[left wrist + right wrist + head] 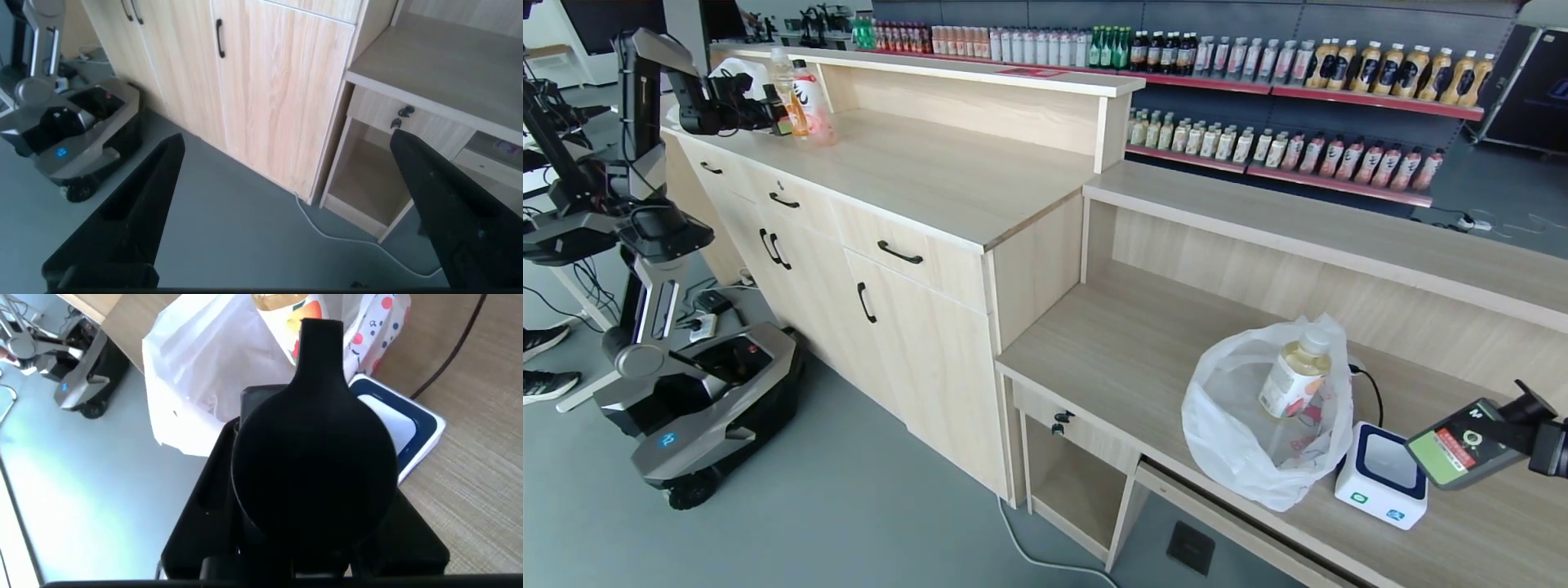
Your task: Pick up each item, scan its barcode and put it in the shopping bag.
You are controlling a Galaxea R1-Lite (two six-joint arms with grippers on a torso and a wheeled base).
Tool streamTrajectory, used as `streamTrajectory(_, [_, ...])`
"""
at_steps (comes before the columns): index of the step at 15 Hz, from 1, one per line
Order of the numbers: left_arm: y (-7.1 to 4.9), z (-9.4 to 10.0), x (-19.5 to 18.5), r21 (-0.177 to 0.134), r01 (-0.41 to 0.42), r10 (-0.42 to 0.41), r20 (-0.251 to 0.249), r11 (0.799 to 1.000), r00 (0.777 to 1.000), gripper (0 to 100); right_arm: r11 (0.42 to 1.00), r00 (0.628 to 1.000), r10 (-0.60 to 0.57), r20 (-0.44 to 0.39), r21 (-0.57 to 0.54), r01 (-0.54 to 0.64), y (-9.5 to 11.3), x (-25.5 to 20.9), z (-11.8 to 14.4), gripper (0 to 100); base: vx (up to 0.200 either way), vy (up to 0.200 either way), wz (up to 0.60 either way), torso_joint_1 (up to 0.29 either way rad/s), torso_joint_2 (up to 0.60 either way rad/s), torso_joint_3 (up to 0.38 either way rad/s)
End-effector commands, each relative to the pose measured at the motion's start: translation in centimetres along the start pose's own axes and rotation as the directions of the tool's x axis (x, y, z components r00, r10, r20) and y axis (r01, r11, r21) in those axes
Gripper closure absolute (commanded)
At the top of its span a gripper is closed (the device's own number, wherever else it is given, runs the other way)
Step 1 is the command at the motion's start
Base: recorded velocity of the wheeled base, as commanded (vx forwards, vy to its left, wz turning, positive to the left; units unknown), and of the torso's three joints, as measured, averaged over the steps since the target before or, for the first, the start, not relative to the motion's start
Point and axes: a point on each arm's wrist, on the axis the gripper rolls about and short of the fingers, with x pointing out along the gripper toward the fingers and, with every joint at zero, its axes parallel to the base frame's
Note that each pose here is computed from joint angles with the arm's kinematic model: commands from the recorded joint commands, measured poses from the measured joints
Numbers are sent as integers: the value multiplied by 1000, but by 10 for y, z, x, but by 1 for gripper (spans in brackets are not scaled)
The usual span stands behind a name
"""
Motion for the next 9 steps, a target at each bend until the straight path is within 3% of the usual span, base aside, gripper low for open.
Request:
streamTrajectory(1, [0, 0, 0, 0, 0, 0, 0, 1000, 1000, 0, 1000, 1000, 2, -8, 22, -2, -7, 2, -4, 100, 0, 0, 0, 0, 0, 0])
streamTrajectory(9, [0, 0, 0, 0, 0, 0, 0, 1000, 1000, 0, 999, 1000, 9, -26, 34, -8, -23, 14, -11, 100, 0, 0, 0, 0, 0, 0])
